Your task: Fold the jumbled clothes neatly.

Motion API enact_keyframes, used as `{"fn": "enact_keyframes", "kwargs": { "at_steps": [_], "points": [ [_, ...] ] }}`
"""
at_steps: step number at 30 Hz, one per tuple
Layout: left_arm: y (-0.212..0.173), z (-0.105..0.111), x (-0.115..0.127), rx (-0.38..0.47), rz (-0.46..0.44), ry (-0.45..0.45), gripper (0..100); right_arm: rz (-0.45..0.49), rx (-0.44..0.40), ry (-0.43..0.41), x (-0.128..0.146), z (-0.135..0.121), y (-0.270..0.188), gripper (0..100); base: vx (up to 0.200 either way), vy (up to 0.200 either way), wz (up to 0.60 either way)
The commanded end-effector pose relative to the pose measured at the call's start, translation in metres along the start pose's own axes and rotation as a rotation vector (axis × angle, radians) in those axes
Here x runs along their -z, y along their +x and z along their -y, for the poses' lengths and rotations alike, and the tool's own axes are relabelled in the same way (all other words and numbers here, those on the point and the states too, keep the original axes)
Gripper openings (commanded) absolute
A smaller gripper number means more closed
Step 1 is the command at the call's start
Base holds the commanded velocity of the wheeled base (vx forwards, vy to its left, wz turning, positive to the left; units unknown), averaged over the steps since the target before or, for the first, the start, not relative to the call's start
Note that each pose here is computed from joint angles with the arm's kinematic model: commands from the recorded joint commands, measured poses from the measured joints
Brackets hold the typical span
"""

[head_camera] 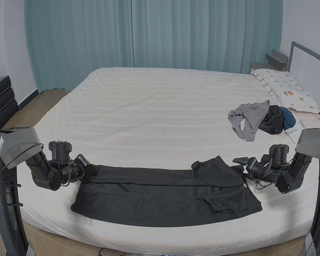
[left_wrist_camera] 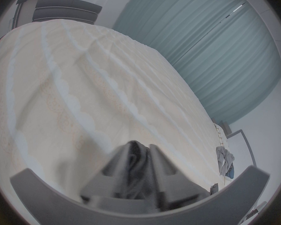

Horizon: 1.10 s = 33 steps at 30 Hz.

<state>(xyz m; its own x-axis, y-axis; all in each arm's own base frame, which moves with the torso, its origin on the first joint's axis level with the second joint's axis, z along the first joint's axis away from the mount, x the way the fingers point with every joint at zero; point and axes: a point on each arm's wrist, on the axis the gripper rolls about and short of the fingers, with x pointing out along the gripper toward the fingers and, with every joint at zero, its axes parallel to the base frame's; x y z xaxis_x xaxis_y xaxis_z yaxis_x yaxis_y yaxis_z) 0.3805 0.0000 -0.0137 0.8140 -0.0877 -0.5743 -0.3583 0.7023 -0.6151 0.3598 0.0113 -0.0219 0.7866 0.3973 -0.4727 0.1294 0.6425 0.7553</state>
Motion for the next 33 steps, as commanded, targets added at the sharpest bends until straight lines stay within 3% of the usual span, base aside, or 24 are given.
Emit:
{"fn": "enact_keyframes", "kwargs": {
  "at_steps": [1, 13, 14, 24, 33],
  "points": [
    [-0.001, -0.005, -0.001, -0.014, 0.004, -0.017, 0, 0.005, 0.018, 0.014, -0.002, 0.011, 0.006, 100, 0.0, 0.0, 0.0],
    [-0.012, -0.008, -0.017, -0.005, 0.058, -0.088, 0, 0.011, 0.007, 0.003, -0.004, 0.007, 0.011, 100, 0.0, 0.0, 0.0],
    [-0.011, -0.008, -0.017, -0.007, 0.057, -0.088, 0, 0.011, 0.007, 0.001, -0.004, 0.007, 0.011, 0, 0.0, 0.0, 0.0],
    [-0.011, -0.01, -0.013, -0.015, 0.043, -0.087, 0, 0.005, 0.028, 0.011, -0.005, 0.011, 0.015, 0, 0.0, 0.0, 0.0],
    [-0.012, -0.012, -0.009, -0.019, 0.027, -0.085, 0, 0.055, 0.061, 0.023, -0.013, 0.016, 0.009, 0, 0.0, 0.0, 0.0]
  ]
}}
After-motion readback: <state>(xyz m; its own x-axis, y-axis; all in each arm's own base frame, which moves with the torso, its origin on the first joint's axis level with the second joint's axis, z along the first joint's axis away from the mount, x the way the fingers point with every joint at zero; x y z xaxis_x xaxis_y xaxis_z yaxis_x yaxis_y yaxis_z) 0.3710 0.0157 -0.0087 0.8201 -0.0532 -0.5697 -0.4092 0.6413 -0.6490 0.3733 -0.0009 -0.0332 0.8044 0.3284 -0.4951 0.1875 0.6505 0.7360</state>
